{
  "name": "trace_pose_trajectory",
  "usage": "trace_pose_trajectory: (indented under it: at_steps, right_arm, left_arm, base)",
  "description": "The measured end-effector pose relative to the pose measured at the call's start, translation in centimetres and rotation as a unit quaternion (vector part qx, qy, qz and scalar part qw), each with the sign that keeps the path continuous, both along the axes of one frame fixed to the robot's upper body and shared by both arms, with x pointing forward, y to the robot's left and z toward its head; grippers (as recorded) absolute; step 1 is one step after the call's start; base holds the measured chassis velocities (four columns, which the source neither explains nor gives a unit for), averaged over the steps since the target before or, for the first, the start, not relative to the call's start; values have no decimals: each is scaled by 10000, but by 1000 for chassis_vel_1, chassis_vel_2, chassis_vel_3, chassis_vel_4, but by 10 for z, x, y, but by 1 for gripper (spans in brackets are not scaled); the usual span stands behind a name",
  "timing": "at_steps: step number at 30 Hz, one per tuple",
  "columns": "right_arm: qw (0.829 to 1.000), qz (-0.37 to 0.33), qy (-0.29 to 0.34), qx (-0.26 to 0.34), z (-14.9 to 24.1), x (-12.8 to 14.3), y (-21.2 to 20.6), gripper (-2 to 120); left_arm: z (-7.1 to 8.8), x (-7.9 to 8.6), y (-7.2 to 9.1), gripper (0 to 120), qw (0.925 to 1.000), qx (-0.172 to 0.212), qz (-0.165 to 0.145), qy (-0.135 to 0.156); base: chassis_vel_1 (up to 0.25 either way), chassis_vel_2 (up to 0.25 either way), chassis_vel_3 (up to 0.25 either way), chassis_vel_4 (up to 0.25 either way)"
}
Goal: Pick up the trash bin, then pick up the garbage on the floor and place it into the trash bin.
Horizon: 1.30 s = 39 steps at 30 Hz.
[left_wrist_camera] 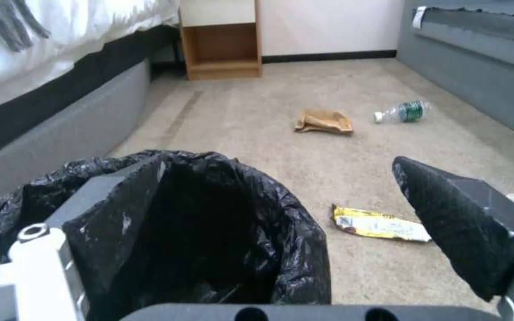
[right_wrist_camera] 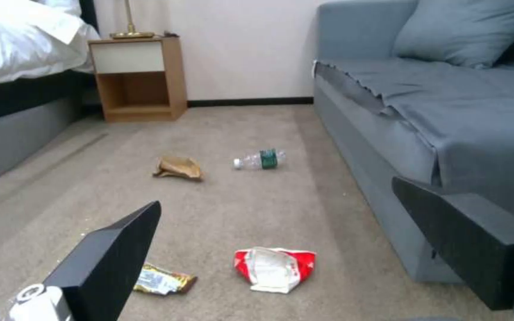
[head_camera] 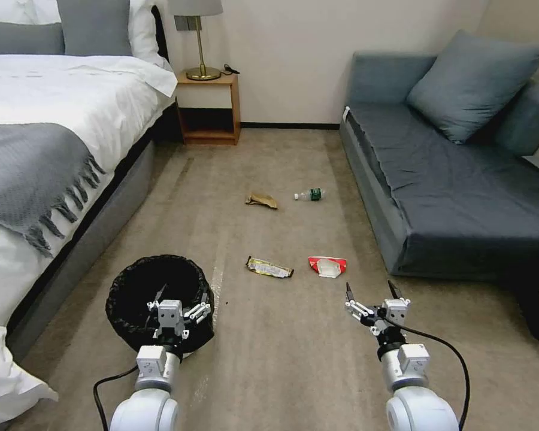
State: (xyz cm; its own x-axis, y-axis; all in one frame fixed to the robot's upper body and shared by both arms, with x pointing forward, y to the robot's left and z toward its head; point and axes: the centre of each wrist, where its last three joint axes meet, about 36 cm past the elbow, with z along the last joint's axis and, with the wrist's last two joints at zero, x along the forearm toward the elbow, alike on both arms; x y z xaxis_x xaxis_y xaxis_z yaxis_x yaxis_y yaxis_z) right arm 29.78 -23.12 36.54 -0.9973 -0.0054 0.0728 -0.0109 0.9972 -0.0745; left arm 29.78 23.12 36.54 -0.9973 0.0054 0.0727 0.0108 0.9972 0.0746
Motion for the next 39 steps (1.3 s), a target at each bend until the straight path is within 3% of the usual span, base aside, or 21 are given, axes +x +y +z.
trace_pose_trajectory:
  at_steps: [22,26,27,31,34,36,38,39]
  right_arm:
    - [10000,-3,8,3,0,0,0,100]
    - [9997,-131,184,117,2,4,0,100]
    - [9988,-258,357,226,5,8,0,100]
    - [9975,-341,523,335,8,13,-1,100]
    - [9951,-379,749,520,22,23,-10,100]
    - [9943,-383,814,565,25,26,-12,100]
    - [9917,-373,1010,708,38,34,-20,100]
    - [9917,-373,1010,708,38,34,-20,100]
  left_arm:
    - [0,0,0,100,10000,0,5,5]
    - [4,10,1,100,9995,-41,286,92]
    - [9,19,3,100,9982,-83,572,178]
    - [15,29,4,100,9973,-109,709,153]
    - [36,49,8,100,9921,-164,1226,213]
    - [42,54,9,100,9903,-181,1356,238]
    - [61,69,12,98,9832,-227,1780,317]
    - [61,69,12,98,9832,-227,1780,317]
  base:
    - [0,0,0,0]
    - [0,0,0,0]
    - [0,0,0,0]
    - [0,0,0,0]
    - [0,0,0,0]
    - [0,0,0,0]
    - [0,0,0,0]
    - [0,0,0,0]
